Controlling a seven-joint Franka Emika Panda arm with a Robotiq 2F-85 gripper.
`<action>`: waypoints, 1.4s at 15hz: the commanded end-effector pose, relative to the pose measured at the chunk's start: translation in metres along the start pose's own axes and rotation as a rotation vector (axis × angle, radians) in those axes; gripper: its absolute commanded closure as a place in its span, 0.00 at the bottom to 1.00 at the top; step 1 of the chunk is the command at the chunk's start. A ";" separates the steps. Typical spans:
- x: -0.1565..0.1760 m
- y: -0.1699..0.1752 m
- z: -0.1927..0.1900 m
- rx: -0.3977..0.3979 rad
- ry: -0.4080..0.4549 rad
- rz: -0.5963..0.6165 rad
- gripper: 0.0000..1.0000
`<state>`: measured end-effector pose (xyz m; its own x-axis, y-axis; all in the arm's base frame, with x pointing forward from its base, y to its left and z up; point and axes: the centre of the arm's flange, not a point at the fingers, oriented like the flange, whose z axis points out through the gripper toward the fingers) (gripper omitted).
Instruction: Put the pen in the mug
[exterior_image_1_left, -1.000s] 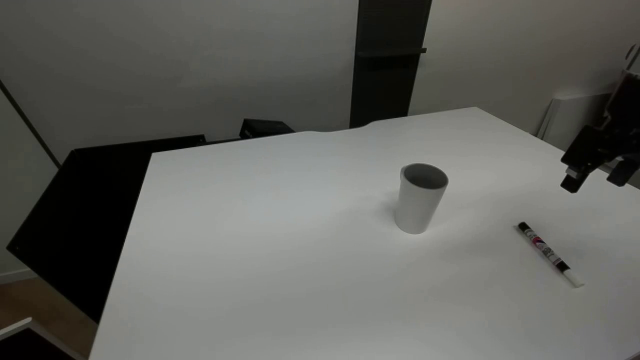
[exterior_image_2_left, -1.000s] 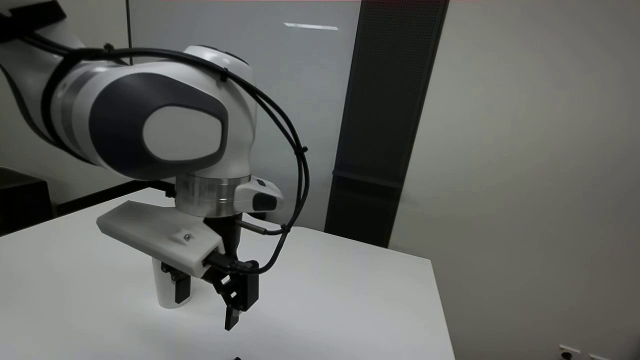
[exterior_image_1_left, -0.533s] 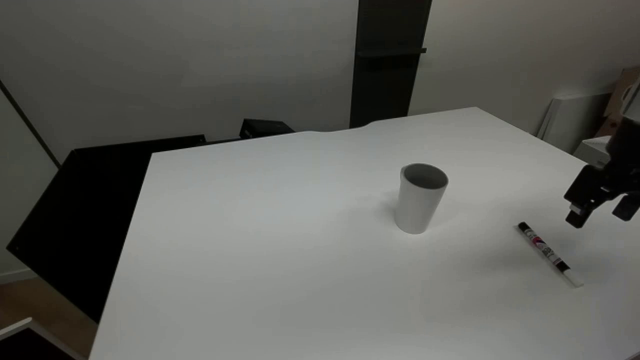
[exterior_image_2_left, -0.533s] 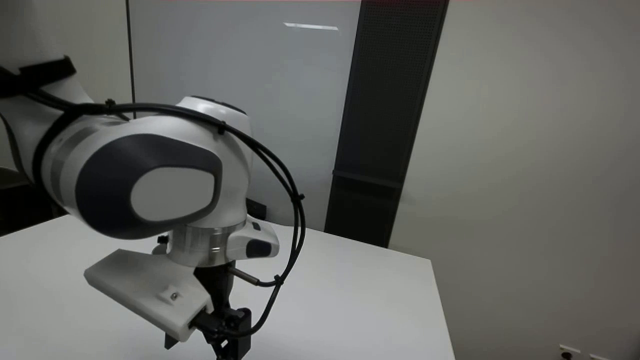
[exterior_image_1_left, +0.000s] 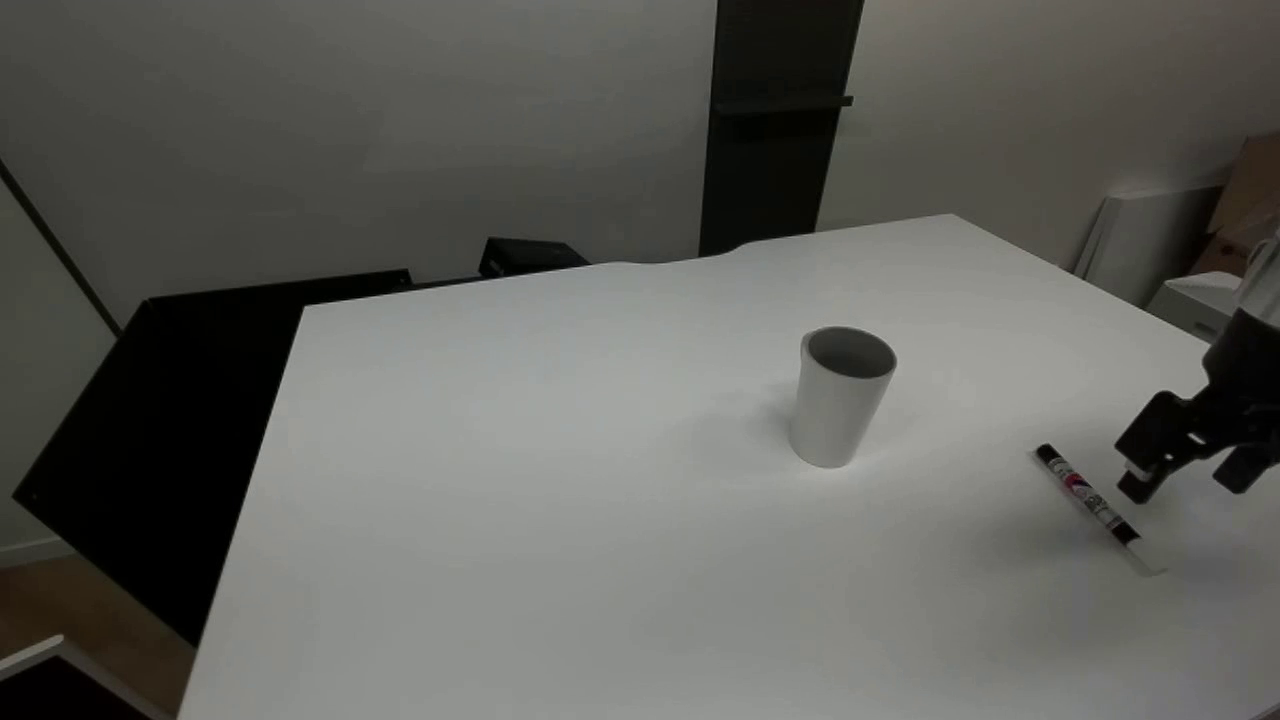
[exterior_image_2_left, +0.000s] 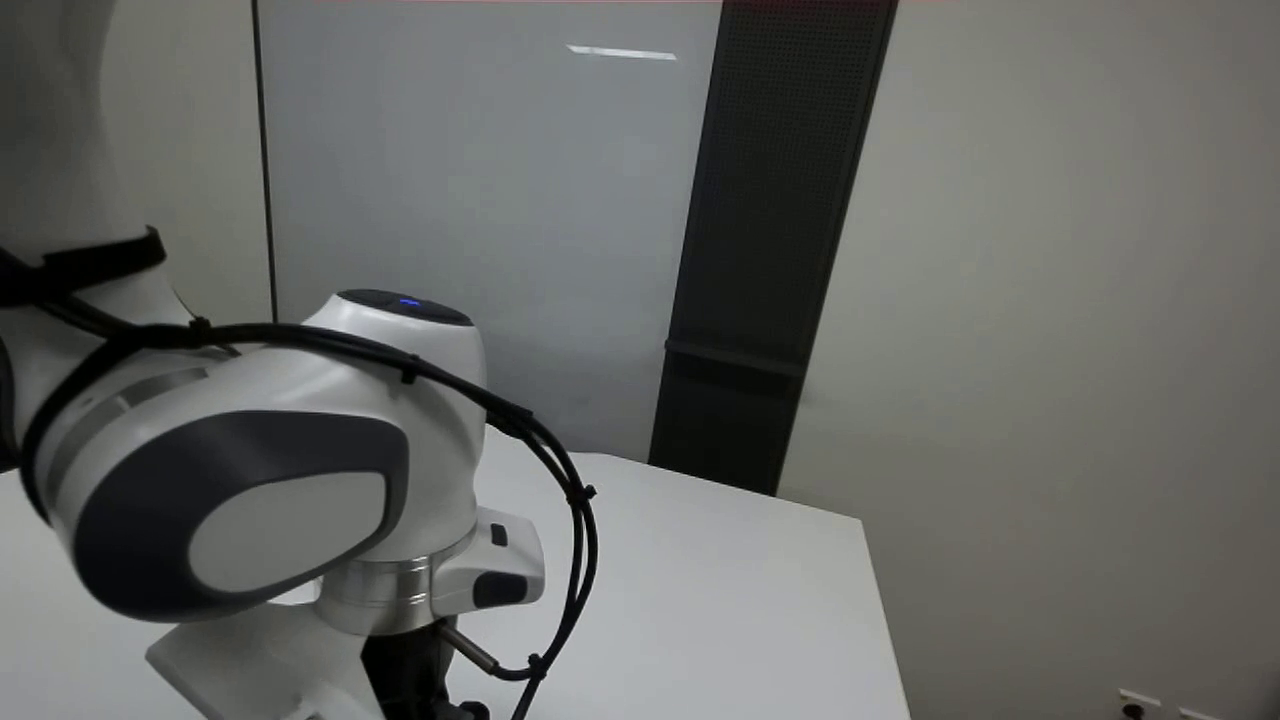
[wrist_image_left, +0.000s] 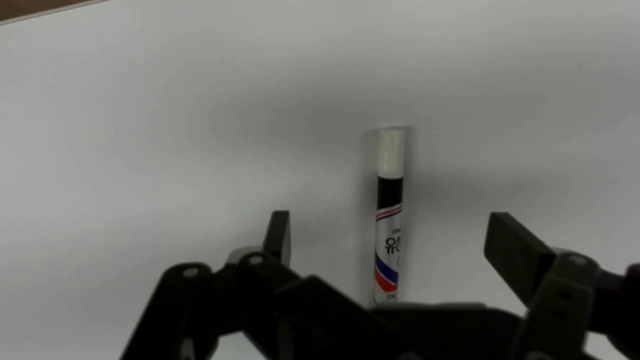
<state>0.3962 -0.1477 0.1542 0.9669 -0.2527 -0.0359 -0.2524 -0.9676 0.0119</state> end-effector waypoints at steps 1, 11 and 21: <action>-0.010 -0.001 0.015 0.029 0.030 0.026 0.00; -0.013 -0.007 0.046 0.017 0.074 -0.052 0.00; -0.012 -0.006 0.047 0.007 0.057 -0.076 0.00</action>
<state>0.3841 -0.1413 0.1101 0.9855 -0.1696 0.0052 -0.1696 -0.9855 0.0025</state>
